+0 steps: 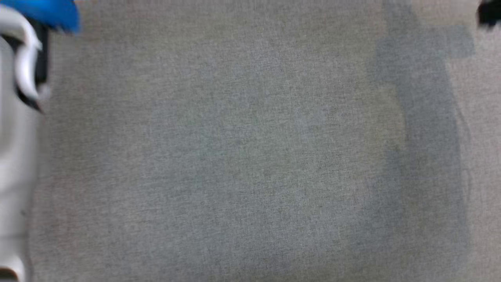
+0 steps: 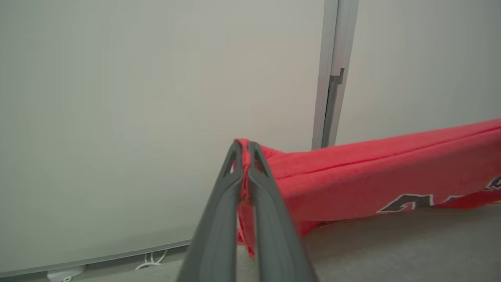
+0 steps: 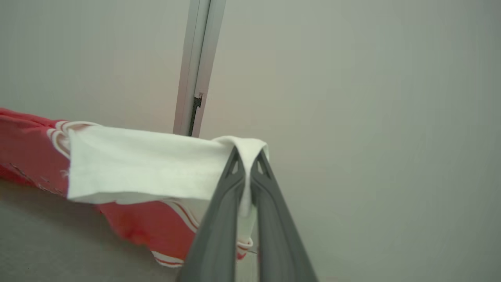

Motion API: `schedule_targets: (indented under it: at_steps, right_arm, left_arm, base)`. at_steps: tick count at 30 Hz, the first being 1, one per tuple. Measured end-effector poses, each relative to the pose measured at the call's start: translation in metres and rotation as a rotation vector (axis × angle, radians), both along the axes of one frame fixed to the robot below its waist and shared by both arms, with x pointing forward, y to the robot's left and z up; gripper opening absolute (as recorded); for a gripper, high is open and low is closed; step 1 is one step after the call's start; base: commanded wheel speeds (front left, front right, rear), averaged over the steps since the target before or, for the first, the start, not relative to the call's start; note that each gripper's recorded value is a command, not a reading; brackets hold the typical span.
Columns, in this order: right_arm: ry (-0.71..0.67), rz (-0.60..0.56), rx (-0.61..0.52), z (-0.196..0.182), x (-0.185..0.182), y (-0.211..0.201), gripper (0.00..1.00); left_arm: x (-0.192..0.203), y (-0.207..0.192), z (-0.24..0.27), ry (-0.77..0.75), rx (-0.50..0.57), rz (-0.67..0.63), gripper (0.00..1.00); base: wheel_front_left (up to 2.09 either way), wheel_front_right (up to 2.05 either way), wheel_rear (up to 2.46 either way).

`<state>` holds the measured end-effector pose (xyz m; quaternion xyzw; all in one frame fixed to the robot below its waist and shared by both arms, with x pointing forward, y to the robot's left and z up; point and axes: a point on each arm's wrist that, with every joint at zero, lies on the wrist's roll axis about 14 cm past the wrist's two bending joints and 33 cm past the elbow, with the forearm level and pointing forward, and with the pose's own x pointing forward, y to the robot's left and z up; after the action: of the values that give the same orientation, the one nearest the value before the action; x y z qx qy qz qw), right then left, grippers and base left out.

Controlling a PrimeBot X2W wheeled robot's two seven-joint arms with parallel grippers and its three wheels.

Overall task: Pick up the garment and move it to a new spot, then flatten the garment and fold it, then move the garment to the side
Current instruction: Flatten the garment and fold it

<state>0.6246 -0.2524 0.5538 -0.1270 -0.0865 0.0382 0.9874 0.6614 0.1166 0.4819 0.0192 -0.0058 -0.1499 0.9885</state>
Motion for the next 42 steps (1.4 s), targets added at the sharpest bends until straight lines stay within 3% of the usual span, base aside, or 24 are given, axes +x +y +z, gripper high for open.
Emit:
schedule_targets:
  at_steps: [3, 10, 17, 22, 36, 39, 42]
  right_arm:
    - [0.059, -0.021, 0.064, -0.017, -0.028, -0.004, 0.0]
    - [0.346, -0.065, 0.202, -0.069, -0.12, 0.007, 0.0]
    - [0.541, -0.094, 0.316, -0.085, -0.201, 0.03, 0.0]
    - [0.658, -0.112, 0.357, -0.093, -0.24, 0.039, 0.0]
    - [0.989, -0.159, 0.408, -0.121, -0.318, 0.043, 0.0]
    - [1.007, -0.143, 0.431, -0.122, -0.321, 0.047, 0.0]
    - [0.928, -0.138, 0.412, -0.109, -0.306, 0.046, 0.0]
  left_arm:
    - [-0.031, 0.005, -0.027, 0.097, -0.019, 0.021, 0.0]
    - [-0.133, 0.022, -0.077, 0.339, -0.065, 0.076, 0.0]
    - [-0.214, 0.021, -0.082, 0.455, -0.141, 0.114, 0.0]
    - [-0.256, 0.024, -0.086, 0.517, -0.115, 0.12, 0.0]
    - [-0.32, 0.024, -0.096, 0.734, -0.022, 0.062, 0.0]
    - [-0.319, 0.023, -0.09, 0.736, -0.017, 0.051, 0.0]
    - [-0.317, 0.019, -0.086, 0.747, -0.03, 0.03, 0.0]
  base:
    - [0.0, 0.0, 0.0]
    - [0.0, 0.0, 0.0]
    - [0.0, 0.0, 0.0]
    - [0.0, 0.0, 0.0]
    - [0.0, 0.0, 0.0]
    - [0.0, 0.0, 0.0]
    - [0.0, 0.0, 0.0]
